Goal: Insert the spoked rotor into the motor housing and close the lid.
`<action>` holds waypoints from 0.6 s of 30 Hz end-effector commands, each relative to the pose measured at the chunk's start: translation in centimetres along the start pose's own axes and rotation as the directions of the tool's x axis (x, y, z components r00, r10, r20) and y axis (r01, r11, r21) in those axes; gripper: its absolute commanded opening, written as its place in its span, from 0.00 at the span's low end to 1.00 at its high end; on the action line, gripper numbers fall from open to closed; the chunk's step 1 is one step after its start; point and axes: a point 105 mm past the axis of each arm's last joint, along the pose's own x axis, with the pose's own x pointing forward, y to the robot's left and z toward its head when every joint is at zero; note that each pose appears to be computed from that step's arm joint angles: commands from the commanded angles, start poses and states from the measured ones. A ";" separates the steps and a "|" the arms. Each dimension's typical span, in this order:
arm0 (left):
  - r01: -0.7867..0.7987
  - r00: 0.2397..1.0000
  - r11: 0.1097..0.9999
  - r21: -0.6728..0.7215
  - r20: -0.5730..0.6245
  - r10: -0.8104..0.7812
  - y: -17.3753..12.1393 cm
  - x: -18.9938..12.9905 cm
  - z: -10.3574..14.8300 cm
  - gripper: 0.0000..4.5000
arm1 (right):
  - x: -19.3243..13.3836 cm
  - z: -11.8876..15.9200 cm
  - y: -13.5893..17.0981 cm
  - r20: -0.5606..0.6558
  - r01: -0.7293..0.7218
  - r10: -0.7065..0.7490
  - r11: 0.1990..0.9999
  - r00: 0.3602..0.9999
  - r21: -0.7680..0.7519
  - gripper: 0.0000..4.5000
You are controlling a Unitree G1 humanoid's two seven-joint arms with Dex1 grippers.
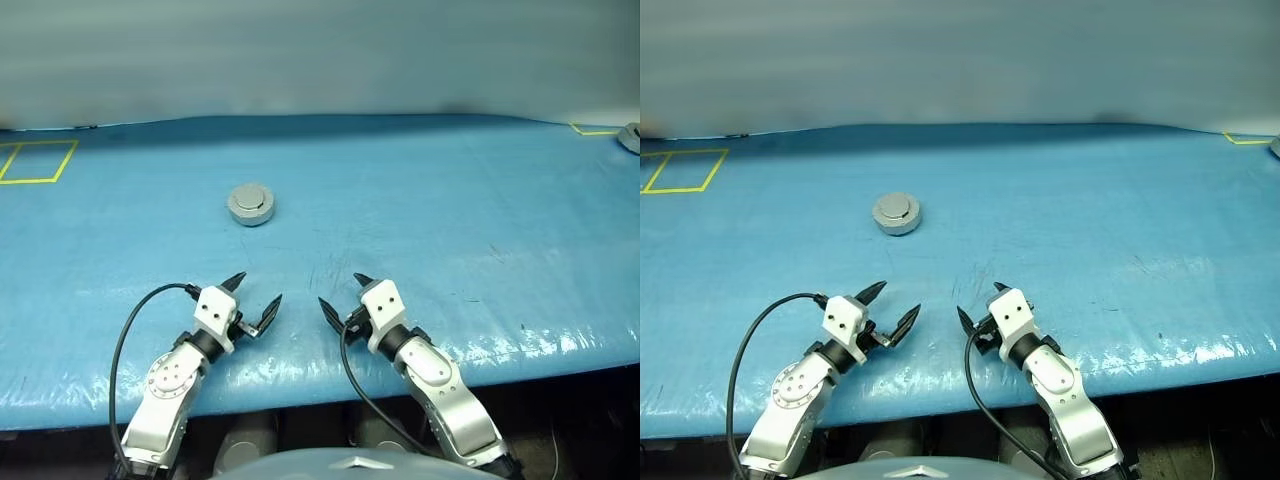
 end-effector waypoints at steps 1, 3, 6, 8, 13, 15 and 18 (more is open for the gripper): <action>-0.010 0.999 1.000 0.001 0.035 0.010 0.6 0.0 0.3 0.99 | 0.0 1.0 -0.2 0.044 0.010 -0.010 1.000 0.999 -0.008 1.00; -0.008 0.999 1.000 0.001 0.035 0.008 0.7 0.1 0.2 0.99 | 0.0 1.0 -0.2 0.043 0.010 -0.010 1.000 0.999 -0.006 1.00; -0.009 0.999 1.000 -0.003 0.033 0.009 0.7 0.1 0.1 0.99 | 0.1 0.9 -0.1 0.039 0.009 -0.009 1.000 0.999 -0.005 1.00; -0.012 1.000 1.000 -0.006 0.029 0.012 0.7 0.1 -0.1 0.99 | 0.1 0.9 0.0 0.036 0.006 -0.006 1.000 0.999 -0.006 1.00; -0.015 1.000 1.000 -0.009 0.026 0.015 0.7 0.0 -0.2 0.99 | 0.1 0.8 0.0 0.034 0.007 -0.007 1.000 0.999 -0.004 1.00; -0.015 1.000 1.000 -0.010 0.025 0.016 0.7 0.0 -0.3 0.99 | 0.1 0.8 0.0 0.033 0.008 -0.008 1.000 0.999 -0.003 1.00; -0.015 1.000 1.000 -0.012 0.022 0.015 0.8 0.0 -0.4 0.99 | 0.1 0.8 0.0 0.032 0.007 -0.007 1.000 0.999 -0.003 1.00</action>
